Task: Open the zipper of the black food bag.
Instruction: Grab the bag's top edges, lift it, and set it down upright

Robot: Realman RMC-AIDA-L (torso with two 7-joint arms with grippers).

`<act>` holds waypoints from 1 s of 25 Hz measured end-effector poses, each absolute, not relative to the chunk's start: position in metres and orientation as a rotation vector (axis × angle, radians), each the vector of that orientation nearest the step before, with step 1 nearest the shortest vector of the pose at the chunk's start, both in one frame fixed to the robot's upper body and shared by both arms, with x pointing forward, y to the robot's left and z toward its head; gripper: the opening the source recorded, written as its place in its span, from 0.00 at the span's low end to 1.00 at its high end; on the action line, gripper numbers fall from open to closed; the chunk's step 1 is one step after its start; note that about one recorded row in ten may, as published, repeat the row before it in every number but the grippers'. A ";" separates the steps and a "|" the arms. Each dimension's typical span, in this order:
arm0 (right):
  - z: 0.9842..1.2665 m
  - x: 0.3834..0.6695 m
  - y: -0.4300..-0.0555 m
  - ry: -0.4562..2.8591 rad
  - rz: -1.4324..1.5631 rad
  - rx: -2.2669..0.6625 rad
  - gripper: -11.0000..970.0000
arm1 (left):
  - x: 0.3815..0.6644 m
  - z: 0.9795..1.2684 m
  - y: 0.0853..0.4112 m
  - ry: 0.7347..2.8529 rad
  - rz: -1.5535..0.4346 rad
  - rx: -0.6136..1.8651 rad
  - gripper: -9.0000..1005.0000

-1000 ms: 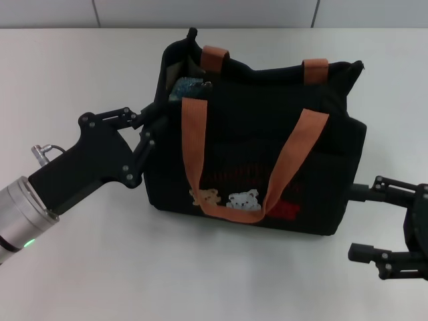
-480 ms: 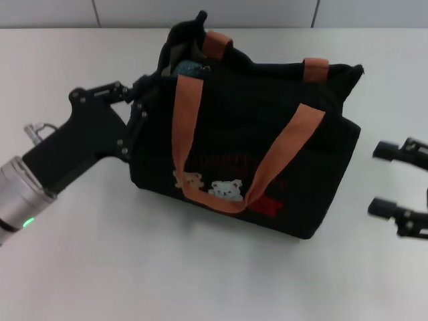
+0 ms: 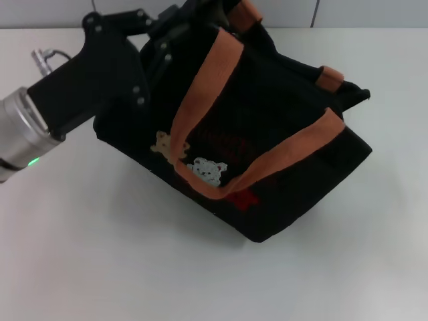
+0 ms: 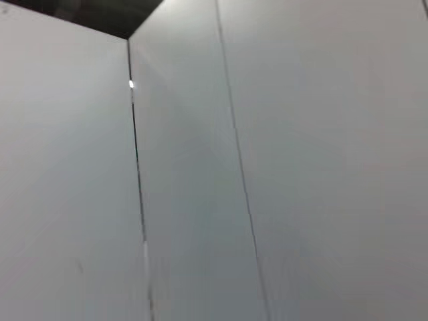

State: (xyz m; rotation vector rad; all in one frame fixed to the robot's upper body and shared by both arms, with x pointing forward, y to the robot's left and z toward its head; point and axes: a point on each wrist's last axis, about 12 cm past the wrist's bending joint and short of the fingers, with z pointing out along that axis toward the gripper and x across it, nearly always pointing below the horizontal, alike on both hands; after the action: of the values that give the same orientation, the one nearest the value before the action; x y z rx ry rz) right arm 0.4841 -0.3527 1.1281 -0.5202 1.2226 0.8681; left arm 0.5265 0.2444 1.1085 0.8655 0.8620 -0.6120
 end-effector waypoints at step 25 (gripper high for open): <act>1.270 0.584 -0.216 1.752 0.628 -1.417 0.86 | 0.529 1.117 0.233 0.781 -0.637 0.950 0.12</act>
State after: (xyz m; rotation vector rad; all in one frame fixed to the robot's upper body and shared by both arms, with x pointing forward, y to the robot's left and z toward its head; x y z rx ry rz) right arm 0.5842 -0.2159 1.2701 -1.4171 1.7521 0.6283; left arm 0.5294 0.2327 1.1167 0.9500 0.7814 -0.6372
